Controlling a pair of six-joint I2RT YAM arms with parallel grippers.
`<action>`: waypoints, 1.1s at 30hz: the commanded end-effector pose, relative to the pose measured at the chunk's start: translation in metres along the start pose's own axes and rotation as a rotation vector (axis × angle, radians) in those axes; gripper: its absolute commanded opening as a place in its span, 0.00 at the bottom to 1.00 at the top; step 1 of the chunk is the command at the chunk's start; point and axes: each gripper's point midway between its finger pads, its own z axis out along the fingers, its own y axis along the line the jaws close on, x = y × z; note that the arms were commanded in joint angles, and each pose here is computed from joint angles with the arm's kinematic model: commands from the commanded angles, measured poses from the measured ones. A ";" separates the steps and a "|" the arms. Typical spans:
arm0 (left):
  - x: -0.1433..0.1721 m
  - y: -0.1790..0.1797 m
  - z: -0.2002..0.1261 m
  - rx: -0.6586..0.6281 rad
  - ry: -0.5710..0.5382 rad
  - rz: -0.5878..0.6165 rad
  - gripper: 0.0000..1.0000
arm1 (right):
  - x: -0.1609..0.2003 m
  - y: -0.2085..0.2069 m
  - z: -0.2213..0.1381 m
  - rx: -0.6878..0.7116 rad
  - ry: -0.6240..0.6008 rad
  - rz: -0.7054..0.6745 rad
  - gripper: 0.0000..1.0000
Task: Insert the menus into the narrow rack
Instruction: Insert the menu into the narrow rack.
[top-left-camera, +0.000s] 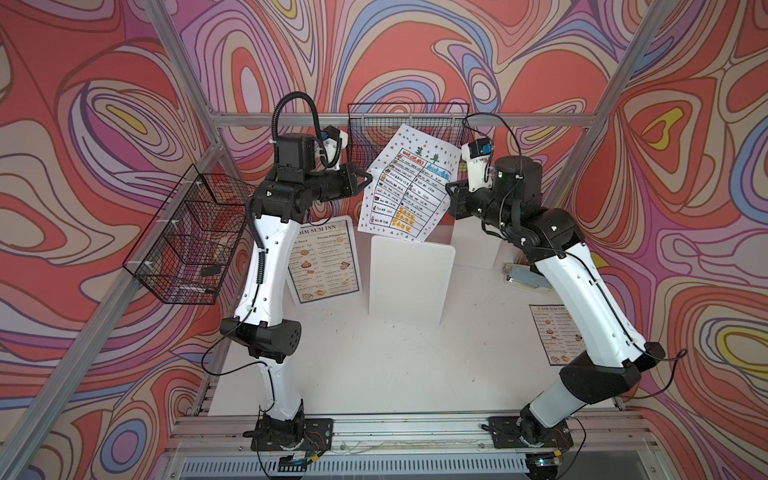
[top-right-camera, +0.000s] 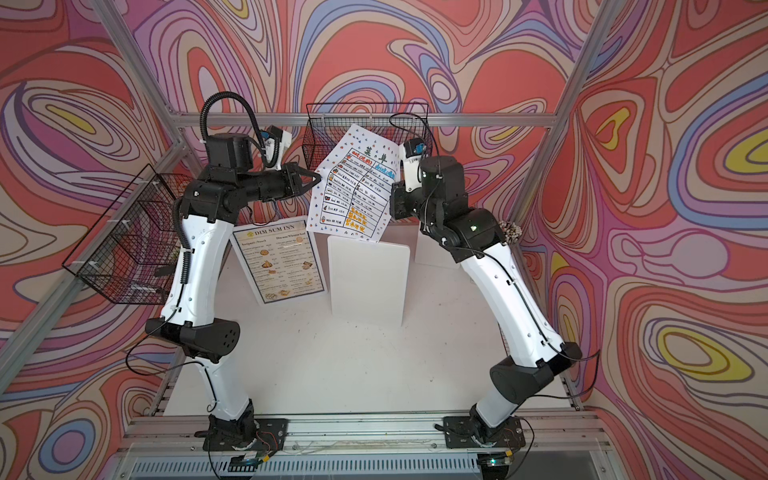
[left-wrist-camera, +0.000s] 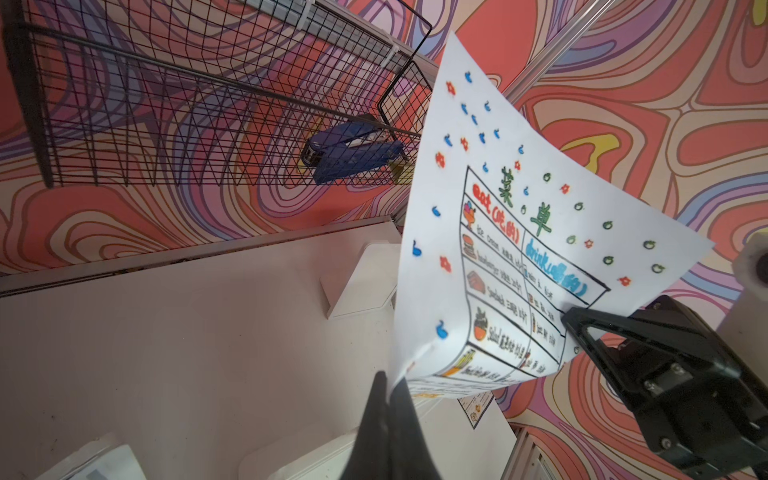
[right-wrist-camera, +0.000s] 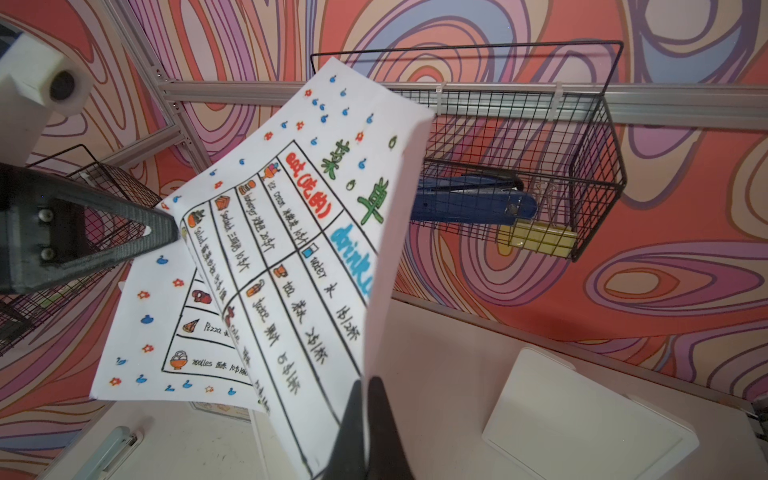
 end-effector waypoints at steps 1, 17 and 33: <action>-0.018 -0.004 -0.020 -0.028 -0.074 0.042 0.00 | -0.007 -0.013 -0.020 0.052 -0.016 -0.008 0.00; -0.014 -0.014 -0.019 0.026 -0.045 0.062 0.00 | 0.007 -0.013 -0.009 0.049 0.010 0.008 0.00; -0.012 -0.013 -0.012 0.042 -0.038 0.031 0.00 | -0.002 -0.020 -0.036 0.091 -0.007 -0.002 0.00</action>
